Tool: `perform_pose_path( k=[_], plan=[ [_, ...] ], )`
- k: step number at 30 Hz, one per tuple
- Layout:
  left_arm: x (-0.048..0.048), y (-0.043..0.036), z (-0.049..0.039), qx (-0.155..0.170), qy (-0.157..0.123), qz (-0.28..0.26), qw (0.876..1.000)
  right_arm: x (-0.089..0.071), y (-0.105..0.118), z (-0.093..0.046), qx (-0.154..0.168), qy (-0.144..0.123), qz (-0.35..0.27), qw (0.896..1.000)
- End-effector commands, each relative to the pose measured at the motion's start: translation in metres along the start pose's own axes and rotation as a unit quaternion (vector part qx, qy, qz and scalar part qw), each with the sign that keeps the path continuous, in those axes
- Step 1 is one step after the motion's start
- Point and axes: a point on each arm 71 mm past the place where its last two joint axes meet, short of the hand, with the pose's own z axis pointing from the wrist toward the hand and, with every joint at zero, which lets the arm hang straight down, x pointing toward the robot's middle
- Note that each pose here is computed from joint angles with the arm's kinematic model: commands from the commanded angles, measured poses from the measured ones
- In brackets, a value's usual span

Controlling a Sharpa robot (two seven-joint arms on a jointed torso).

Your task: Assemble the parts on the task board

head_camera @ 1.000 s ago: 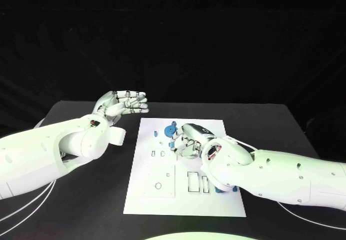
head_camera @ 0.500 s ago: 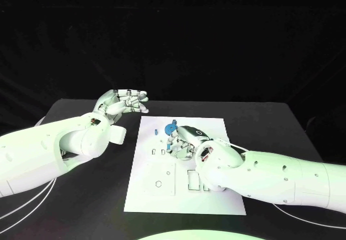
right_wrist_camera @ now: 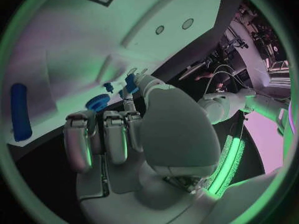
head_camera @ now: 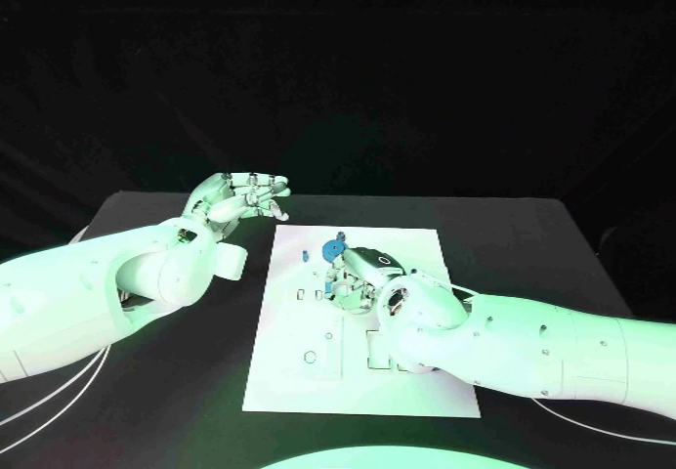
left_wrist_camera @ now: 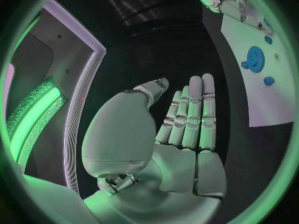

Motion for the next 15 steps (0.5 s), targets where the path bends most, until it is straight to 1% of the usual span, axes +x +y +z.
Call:
perform_pose_path(
  k=[1, 15],
  plan=[
    [0.0028, -0.0012, 0.0003, 0.003, 0.011, 0.000, 1.000, 0.0032, 0.0007, 0.0005, -0.002, 0.009, -0.024, 1.000],
    [0.0025, -0.0010, 0.0001, 0.002, 0.012, 0.001, 1.000, 0.0090, 0.0005, 0.0014, 0.001, 0.018, -0.037, 0.999]
  ],
)
